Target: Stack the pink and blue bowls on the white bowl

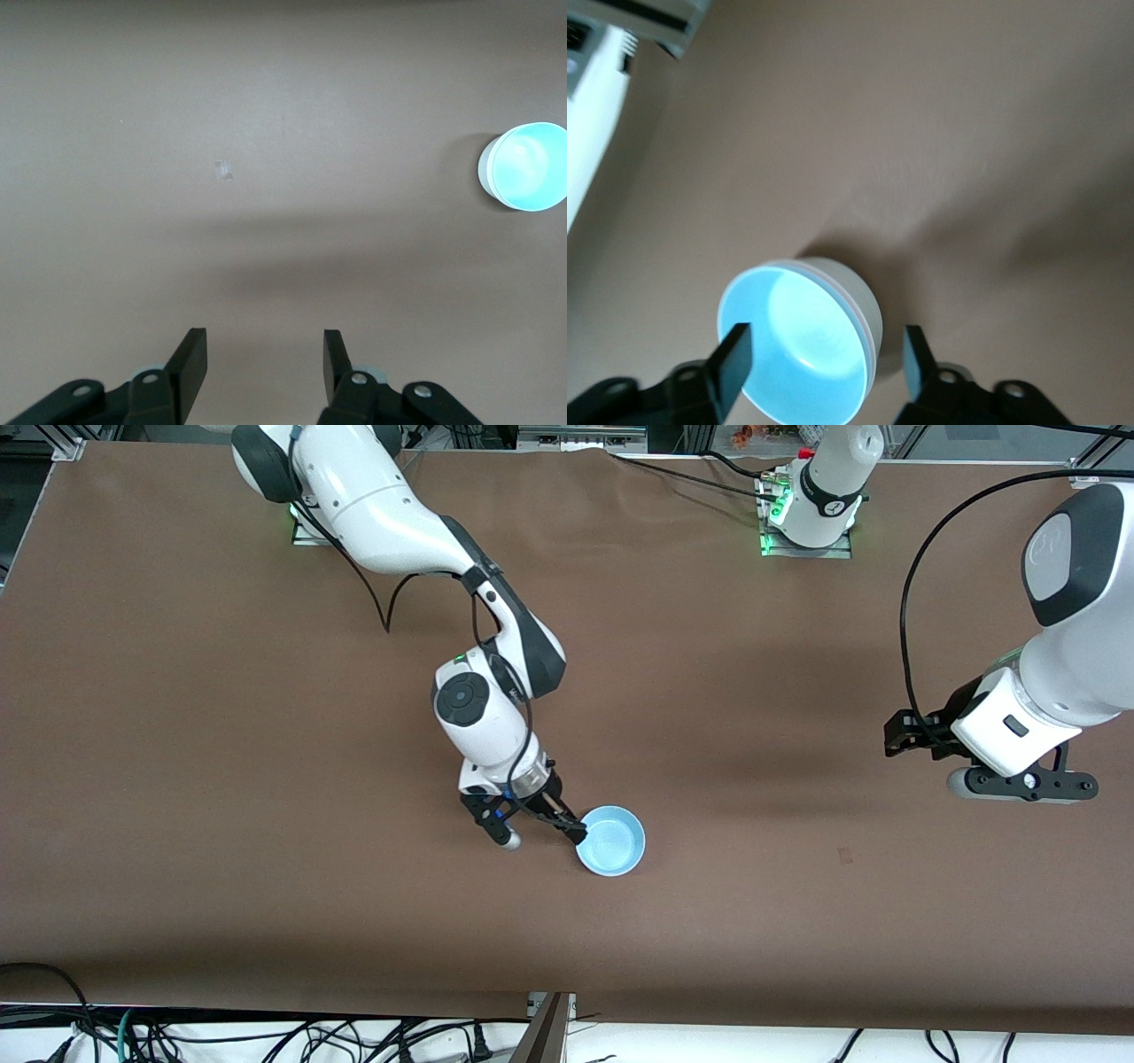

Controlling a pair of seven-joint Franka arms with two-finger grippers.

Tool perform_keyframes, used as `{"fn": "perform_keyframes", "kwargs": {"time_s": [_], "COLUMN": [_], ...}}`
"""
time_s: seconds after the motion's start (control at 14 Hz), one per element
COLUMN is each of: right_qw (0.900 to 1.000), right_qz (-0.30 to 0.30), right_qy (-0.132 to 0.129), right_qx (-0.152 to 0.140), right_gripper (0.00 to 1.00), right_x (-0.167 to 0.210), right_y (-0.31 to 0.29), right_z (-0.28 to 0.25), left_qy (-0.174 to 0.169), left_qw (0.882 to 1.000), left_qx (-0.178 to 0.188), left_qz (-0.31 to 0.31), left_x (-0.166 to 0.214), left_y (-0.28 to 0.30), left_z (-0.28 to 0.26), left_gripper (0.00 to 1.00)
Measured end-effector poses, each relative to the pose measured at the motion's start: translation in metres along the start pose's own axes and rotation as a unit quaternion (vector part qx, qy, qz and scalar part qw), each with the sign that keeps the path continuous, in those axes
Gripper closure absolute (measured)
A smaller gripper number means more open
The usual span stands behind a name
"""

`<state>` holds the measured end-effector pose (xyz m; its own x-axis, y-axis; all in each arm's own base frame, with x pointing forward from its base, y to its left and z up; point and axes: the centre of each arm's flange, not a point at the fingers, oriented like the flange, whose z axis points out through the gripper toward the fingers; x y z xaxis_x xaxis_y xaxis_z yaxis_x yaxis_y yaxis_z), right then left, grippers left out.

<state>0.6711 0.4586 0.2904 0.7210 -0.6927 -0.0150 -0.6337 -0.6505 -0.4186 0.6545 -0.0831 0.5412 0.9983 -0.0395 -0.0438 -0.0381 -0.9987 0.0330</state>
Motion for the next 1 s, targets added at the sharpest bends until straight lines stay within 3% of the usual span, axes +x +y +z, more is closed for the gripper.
{"fn": "perform_keyframes", "kwargs": {"time_s": [0.14, 0.5, 0.64, 0.78, 1.0], "right_qw": [0.999, 0.988, 0.979, 0.972, 0.965], "right_qz": [-0.047, -0.115, -0.144, -0.167, -0.192], "right_qy": [-0.005, -0.028, -0.057, -0.079, -0.089], "right_qx": [-0.024, -0.104, -0.134, -0.146, -0.158], "right_gripper": [0.0, 0.0, 0.0, 0.0, 0.0], "right_x": [0.028, 0.154, 0.195, 0.221, 0.234], "right_y": [-0.006, 0.028, 0.056, 0.083, 0.134], "right_z": [-0.044, -0.169, -0.215, -0.262, -0.334], "left_qy": [-0.002, -0.006, -0.007, -0.008, -0.006], "left_qw": [1.0, 0.998, 0.998, 0.998, 0.999], "left_qx": [-0.001, 0.017, 0.014, 0.012, 0.01], "left_qz": [0.01, 0.06, 0.065, 0.057, 0.05], "left_x": [-0.002, -0.01, -0.012, -0.014, -0.018], "left_y": [0.011, 0.063, 0.075, 0.083, 0.092], "left_z": [0.001, 0.008, 0.009, 0.009, 0.007], "left_gripper": [0.39, 0.39, 0.39, 0.39, 0.39]}}
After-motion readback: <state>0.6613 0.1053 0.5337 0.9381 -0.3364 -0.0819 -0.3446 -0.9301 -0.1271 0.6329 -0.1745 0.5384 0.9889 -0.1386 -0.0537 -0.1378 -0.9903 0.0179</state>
